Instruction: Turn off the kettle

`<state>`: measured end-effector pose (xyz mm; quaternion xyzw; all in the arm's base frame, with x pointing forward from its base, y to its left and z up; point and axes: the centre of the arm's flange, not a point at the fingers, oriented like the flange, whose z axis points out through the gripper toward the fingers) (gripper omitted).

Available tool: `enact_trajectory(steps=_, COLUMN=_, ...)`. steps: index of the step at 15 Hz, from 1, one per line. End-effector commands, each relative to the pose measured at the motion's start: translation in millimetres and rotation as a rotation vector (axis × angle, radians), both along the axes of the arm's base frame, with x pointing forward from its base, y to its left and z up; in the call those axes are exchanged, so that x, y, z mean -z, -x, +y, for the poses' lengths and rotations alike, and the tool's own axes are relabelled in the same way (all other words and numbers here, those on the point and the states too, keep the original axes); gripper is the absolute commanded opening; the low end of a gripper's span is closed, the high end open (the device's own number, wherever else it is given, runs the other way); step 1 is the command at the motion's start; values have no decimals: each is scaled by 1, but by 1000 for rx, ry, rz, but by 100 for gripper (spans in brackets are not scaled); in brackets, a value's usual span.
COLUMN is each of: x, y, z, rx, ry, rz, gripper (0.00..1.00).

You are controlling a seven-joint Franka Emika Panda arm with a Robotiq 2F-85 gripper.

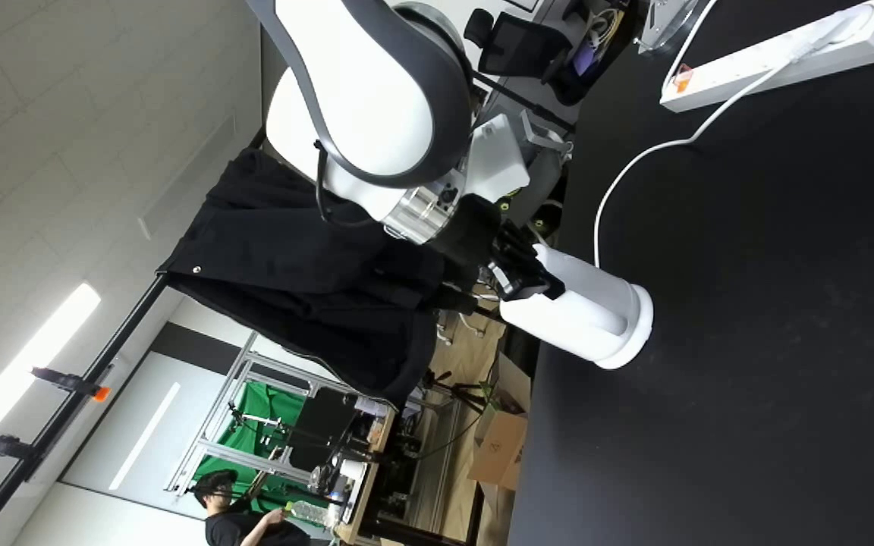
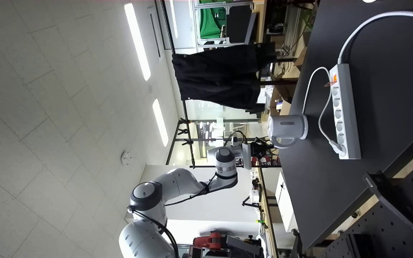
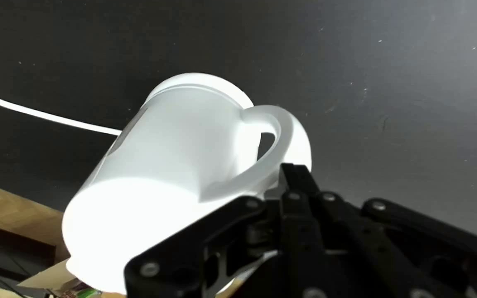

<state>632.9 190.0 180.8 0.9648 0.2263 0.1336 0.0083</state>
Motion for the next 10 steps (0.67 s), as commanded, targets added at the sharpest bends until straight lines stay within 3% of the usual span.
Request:
enact_trajectory(steps=1, x=-26, y=-5, z=-1, rx=20, ry=-21, rz=-92, gripper=0)
enact_trajectory(steps=7, x=-78, y=-4, z=-1, rx=12, ry=-54, rz=-198, gripper=0)
enact_trajectory(steps=8, x=-83, y=-3, z=-2, rx=17, ry=-53, rz=-202, gripper=7)
enact_trajectory(steps=9, x=-87, y=-1, z=-3, rx=10, ry=-43, rz=-201, gripper=26)
enact_trajectory(steps=10, x=-91, y=0, z=-4, rx=8, ry=-36, rz=-202, gripper=31)
